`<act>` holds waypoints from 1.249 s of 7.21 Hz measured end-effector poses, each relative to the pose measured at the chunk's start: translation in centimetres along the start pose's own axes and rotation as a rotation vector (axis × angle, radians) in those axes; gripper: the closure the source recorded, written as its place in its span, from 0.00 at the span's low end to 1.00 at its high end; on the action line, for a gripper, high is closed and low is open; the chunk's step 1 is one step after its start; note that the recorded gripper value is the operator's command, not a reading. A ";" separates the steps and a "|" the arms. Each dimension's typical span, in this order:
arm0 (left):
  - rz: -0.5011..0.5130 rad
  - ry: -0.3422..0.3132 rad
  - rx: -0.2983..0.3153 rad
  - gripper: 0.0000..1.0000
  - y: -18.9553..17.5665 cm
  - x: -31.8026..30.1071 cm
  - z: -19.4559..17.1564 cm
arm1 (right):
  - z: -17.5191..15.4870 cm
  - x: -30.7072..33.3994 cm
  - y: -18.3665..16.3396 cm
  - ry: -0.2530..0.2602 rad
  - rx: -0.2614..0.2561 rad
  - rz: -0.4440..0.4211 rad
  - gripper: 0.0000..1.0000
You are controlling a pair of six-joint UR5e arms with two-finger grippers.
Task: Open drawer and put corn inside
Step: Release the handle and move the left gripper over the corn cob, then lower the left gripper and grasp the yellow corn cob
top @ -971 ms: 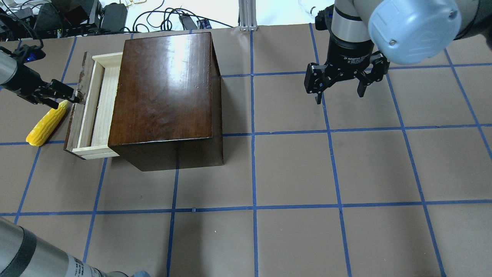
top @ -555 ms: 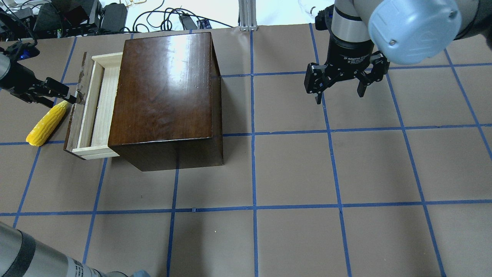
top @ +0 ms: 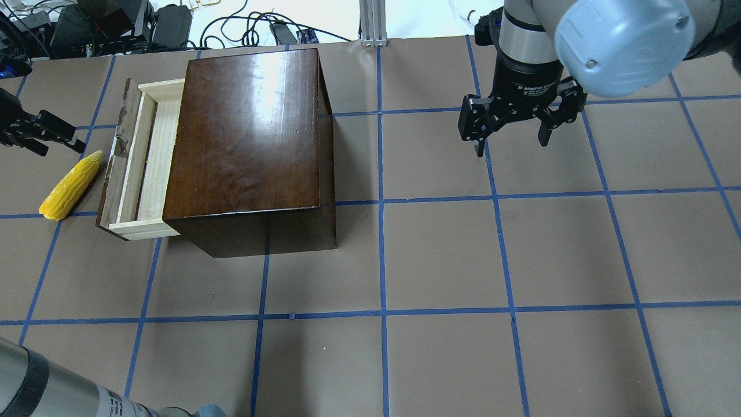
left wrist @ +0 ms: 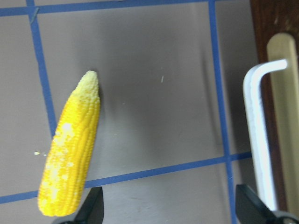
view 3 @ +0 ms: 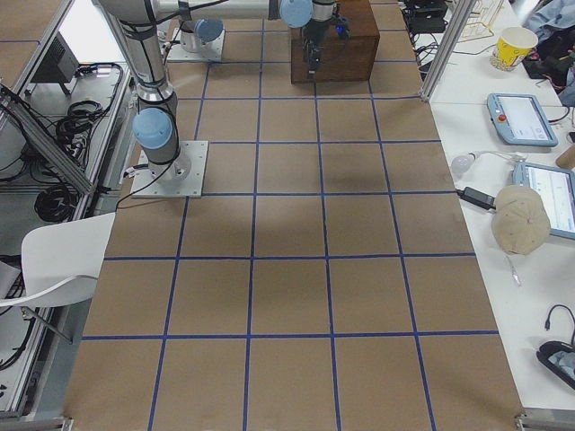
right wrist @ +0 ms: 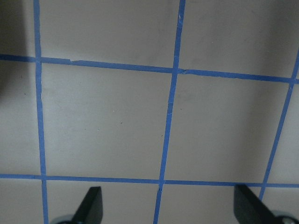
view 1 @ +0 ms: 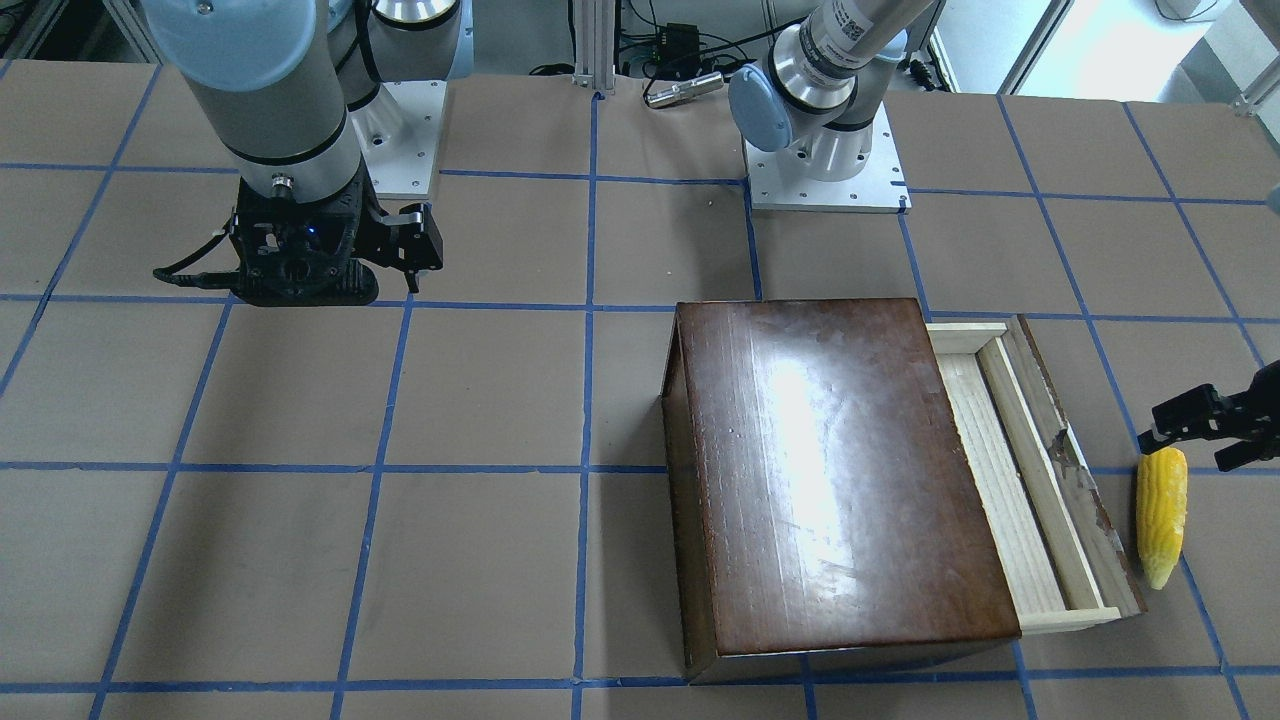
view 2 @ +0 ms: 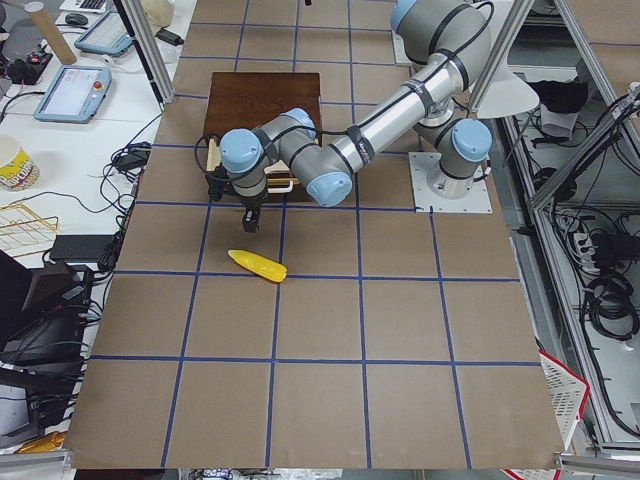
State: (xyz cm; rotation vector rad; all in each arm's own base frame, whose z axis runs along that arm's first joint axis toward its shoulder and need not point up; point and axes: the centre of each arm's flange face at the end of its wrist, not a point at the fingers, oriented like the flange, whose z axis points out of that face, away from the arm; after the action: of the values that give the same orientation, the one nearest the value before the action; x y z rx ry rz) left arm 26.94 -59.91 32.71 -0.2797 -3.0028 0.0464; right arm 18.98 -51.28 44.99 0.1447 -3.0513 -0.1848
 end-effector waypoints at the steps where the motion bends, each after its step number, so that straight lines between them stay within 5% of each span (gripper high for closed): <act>1: 0.068 -0.012 -0.001 0.00 0.3 -1.0 0.4 | 0.0 0.0 0.0 0.000 0.000 0.000 0.00; 5: 0.335 -0.080 -0.047 0.00 1.3 -5.2 4.2 | 0.0 0.0 0.0 0.000 0.000 0.000 0.00; 9: 0.420 -0.088 -0.056 0.00 3.1 -7.6 9.7 | 0.0 0.0 0.0 0.000 0.000 0.000 0.00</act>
State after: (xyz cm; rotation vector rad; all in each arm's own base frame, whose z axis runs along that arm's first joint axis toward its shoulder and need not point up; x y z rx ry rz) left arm 33.69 -58.48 22.01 -0.9306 -2.9750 0.0145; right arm 18.98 -51.28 44.99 0.1446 -3.0513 -0.1847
